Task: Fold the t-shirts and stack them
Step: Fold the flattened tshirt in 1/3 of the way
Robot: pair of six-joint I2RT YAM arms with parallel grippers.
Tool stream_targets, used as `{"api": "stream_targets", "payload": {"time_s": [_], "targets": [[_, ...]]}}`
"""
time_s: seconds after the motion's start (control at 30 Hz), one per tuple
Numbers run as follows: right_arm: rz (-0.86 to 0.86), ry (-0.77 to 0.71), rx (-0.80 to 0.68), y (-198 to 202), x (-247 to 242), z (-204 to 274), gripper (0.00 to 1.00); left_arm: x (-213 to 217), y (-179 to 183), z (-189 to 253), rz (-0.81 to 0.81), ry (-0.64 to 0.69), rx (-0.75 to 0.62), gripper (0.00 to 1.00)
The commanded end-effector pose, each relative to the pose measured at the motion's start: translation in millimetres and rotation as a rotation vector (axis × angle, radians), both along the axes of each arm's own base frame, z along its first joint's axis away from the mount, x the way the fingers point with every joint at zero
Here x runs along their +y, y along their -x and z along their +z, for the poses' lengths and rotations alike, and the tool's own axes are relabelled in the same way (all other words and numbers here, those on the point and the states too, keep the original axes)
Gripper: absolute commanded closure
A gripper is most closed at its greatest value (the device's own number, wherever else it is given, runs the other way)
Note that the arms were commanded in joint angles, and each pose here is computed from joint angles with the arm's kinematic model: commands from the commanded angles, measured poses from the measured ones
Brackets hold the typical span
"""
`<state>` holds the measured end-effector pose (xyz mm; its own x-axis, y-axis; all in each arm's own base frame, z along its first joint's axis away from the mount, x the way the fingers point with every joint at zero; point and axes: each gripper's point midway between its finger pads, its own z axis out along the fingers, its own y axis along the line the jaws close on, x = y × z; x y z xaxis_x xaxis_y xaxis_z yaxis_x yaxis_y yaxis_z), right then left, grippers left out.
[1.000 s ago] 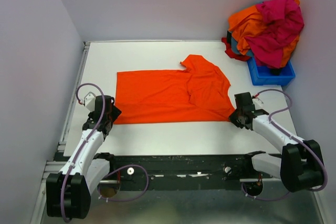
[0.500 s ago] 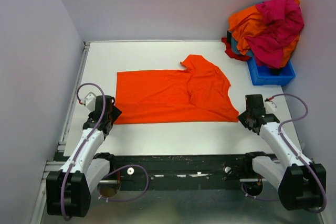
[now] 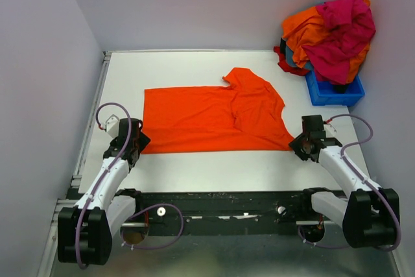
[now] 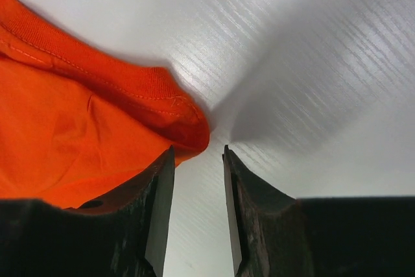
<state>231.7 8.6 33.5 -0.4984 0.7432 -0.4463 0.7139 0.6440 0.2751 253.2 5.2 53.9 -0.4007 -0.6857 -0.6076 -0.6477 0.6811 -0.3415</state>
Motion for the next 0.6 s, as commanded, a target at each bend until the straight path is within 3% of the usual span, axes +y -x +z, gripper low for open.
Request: {"api": "stream_targets", "payload": {"time_s": [0.0, 0.27, 0.4, 0.57], "targets": [[-0.035, 0.008, -0.015, -10, -4, 1, 0.58, 1, -2, 5, 0.009, 0.000, -0.003, 0.35], [-0.064, -0.001, 0.028, -14, -4, -16, 0.68, 1, -2, 3, 0.014, 0.000, 0.005, 0.36], [-0.097, 0.013, 0.033, -9, -9, -14, 0.99, 1, -2, 3, 0.013, -0.001, 0.013, 0.36], [-0.146, 0.050, -0.017, -1, -25, 3, 0.99, 1, 0, 0, 0.017, 0.003, 0.022, 0.39]]}}
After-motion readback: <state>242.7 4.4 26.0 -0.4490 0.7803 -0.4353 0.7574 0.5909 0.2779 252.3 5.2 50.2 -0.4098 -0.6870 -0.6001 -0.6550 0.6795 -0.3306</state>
